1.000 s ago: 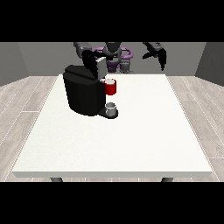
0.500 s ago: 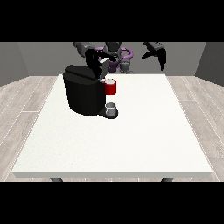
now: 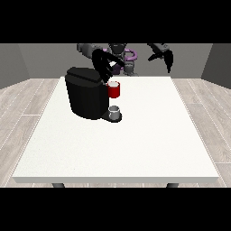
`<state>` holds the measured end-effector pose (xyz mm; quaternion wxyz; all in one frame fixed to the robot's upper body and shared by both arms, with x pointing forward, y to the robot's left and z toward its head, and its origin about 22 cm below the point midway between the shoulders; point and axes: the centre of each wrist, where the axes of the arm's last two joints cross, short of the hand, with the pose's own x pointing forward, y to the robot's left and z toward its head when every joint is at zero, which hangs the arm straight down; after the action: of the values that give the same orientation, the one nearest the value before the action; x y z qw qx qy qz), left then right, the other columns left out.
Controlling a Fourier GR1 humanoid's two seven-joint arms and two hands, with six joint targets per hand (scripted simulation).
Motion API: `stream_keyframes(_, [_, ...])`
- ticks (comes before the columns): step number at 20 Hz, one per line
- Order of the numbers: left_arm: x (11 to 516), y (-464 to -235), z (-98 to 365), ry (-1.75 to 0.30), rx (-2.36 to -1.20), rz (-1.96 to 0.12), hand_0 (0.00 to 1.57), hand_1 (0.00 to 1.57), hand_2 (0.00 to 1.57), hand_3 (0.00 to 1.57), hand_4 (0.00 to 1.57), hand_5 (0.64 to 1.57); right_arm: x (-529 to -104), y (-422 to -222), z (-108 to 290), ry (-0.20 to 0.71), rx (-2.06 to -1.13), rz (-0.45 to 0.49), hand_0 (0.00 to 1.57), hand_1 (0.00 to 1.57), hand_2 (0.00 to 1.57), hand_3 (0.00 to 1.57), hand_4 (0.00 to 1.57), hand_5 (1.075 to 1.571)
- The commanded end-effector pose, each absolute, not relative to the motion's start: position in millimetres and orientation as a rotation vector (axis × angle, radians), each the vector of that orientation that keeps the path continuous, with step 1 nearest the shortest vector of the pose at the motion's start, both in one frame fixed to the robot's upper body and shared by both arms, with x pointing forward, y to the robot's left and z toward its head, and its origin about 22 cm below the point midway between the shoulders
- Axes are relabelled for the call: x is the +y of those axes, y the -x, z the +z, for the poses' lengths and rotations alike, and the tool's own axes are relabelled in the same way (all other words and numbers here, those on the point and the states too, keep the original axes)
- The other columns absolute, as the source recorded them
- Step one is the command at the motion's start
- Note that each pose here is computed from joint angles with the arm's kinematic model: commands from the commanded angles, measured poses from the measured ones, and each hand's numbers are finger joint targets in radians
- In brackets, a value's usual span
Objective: Insert the coffee pod into the coffee machine and close the lid
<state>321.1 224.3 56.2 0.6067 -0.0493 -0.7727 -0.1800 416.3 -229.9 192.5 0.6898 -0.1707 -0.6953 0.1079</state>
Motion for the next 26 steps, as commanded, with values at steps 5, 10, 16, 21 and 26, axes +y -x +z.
stream_keyframes(5, [207.0,-332.5,75.1,0.185,-1.843,-0.491,0.00,0.00,0.00,0.00,0.43,1.571,-176.7,-404.4,258.6,0.312,-1.830,0.364,0.00,0.00,0.00,0.00,0.00,1.571])
stream_keyframes(10, [195.3,-334.5,79.6,0.224,-1.883,-0.533,0.00,0.00,0.00,0.00,0.40,1.571,-194.3,-395.2,281.8,0.395,-1.838,0.352,0.00,0.00,0.00,0.00,0.00,1.571])
stream_keyframes(16, [174.3,-343.6,101.1,0.254,-1.917,-0.572,0.00,0.00,0.00,0.00,0.25,1.571,-209.9,-386.4,302.7,0.418,-1.886,0.287,0.00,0.00,0.00,0.00,0.00,1.571])
stream_keyframes(21, [171.5,-343.3,113.7,0.294,-1.952,-0.619,0.00,0.00,0.00,0.00,0.31,1.571,-201.4,-396.2,310.4,0.362,-1.971,0.271,0.00,0.00,0.00,0.00,0.00,1.571])
stream_keyframes(26, [190.9,-346.0,119.0,0.283,-1.939,-0.608,0.00,0.00,0.00,0.00,0.32,1.571,-181.7,-406.2,299.3,0.314,-2.013,0.304,0.00,0.00,0.00,0.00,0.00,1.571])
